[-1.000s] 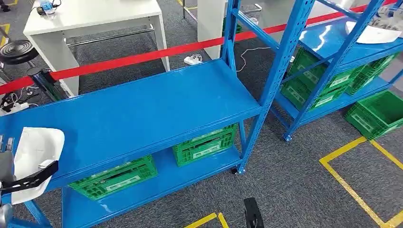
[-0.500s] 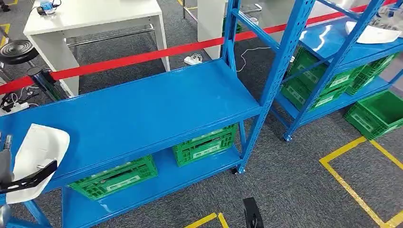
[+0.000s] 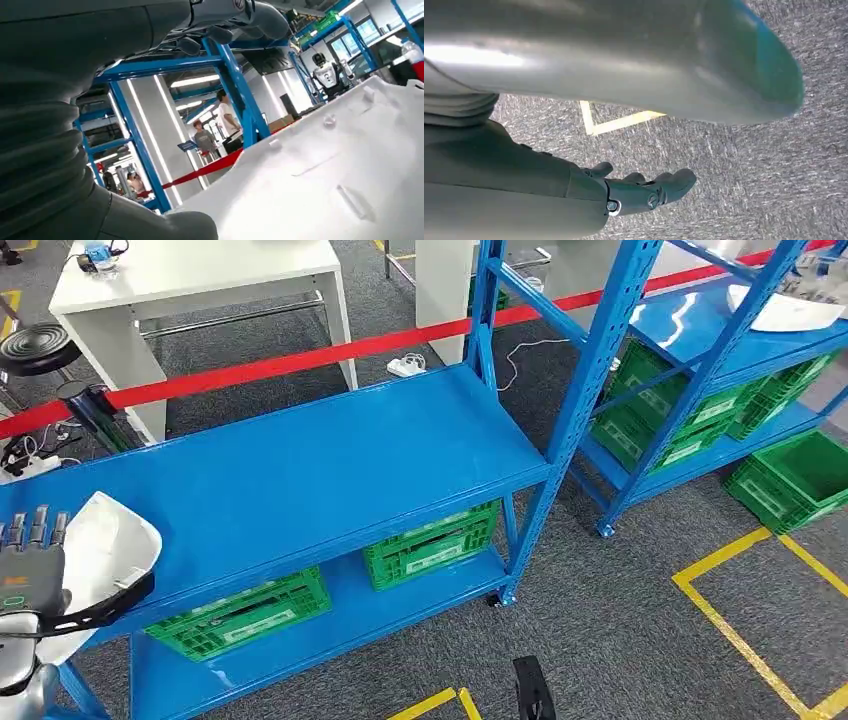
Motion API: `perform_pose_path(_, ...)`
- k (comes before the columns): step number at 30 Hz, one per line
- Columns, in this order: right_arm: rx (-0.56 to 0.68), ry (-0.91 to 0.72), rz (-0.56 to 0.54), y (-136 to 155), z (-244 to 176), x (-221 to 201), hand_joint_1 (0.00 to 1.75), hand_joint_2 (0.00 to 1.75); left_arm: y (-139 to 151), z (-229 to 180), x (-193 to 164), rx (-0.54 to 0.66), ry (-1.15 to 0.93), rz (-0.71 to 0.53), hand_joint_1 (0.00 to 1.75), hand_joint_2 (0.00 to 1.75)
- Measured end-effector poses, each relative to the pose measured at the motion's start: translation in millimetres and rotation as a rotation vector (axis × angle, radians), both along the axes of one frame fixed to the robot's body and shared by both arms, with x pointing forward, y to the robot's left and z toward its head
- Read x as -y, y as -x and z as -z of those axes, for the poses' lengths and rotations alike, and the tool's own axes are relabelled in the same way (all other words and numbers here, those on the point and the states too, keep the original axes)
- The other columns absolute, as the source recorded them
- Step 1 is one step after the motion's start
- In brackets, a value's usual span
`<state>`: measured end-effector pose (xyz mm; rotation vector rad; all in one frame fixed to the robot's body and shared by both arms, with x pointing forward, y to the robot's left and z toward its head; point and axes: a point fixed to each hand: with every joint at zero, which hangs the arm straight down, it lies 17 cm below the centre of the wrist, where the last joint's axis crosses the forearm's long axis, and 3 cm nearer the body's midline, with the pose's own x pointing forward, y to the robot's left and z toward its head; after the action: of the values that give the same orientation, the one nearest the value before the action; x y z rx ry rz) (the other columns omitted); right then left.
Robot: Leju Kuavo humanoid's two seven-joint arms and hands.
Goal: Take the parts from the cabinet and place them on the table.
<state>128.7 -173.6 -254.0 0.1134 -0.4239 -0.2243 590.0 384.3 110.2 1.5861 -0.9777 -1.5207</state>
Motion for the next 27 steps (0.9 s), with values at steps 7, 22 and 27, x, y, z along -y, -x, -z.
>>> perform_pose_path(7,0.000,0.000,-0.002,0.2,0.1,-0.1,0.00,0.00,-0.1,-0.7,6.6,0.012,0.009,0.008,0.00,1.75)
perform_pose_path(22,-0.004,-0.002,-0.009,0.7,0.2,-1.1,0.00,0.00,12.7,16.2,120.2,-0.054,0.207,0.293,0.00,1.75)
perform_pose_path(27,-0.003,-0.002,-0.014,0.6,0.1,-1.3,0.00,0.00,31.8,12.1,187.6,-0.070,0.354,0.409,0.00,1.75)
